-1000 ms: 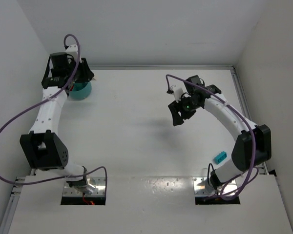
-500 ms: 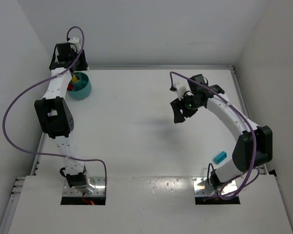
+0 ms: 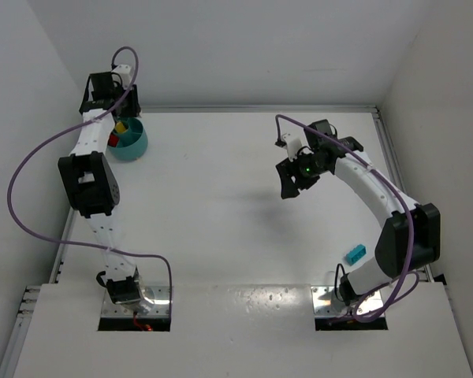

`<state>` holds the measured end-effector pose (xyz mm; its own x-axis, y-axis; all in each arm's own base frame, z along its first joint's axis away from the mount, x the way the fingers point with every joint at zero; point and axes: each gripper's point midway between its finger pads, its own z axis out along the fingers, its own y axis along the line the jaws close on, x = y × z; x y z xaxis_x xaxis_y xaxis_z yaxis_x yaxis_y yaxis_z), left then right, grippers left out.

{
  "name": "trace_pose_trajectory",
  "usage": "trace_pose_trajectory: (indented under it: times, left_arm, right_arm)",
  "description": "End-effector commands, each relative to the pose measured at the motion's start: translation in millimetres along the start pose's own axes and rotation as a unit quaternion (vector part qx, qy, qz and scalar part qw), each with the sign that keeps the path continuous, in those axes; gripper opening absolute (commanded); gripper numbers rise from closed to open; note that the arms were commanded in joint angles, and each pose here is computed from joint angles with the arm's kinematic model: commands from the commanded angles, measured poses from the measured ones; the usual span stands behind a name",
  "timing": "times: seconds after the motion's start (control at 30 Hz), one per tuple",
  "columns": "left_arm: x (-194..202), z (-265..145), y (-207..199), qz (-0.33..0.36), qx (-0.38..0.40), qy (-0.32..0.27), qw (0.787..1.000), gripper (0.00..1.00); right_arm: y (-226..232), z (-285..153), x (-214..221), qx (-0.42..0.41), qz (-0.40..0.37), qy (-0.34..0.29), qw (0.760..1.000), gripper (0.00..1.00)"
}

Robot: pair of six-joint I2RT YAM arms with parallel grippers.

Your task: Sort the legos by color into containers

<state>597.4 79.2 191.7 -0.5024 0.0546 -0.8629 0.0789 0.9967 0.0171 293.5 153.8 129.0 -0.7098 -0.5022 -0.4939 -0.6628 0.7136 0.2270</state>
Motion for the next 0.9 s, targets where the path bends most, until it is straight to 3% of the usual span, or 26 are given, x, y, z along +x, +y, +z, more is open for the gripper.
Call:
trace_pose_trajectory:
  times: [0.0, 0.6, 0.7, 0.87]
  left_arm:
    - [-15, 3, 5, 0.015, 0.004, -0.020, 1.000, 0.13]
    - [11, 11, 22, 0.022, -0.001, 0.019, 1.000, 0.21]
    - [12, 10, 28, 0.020, -0.005, 0.019, 1.000, 0.28]
    - [11, 5, 34, 0.022, -0.014, 0.020, 0.999, 0.65]
  right_arm:
    - [0, -5, -5, -0.004, 0.003, -0.017, 1.000, 0.64]
    - [-5, -1, -2, 0.002, 0.008, -0.001, 1.000, 0.62]
    - [-9, -2, -1, 0.015, 0.004, 0.003, 1.000, 0.64]
    - [-23, -8, 10, 0.052, 0.013, 0.015, 0.998, 0.68]
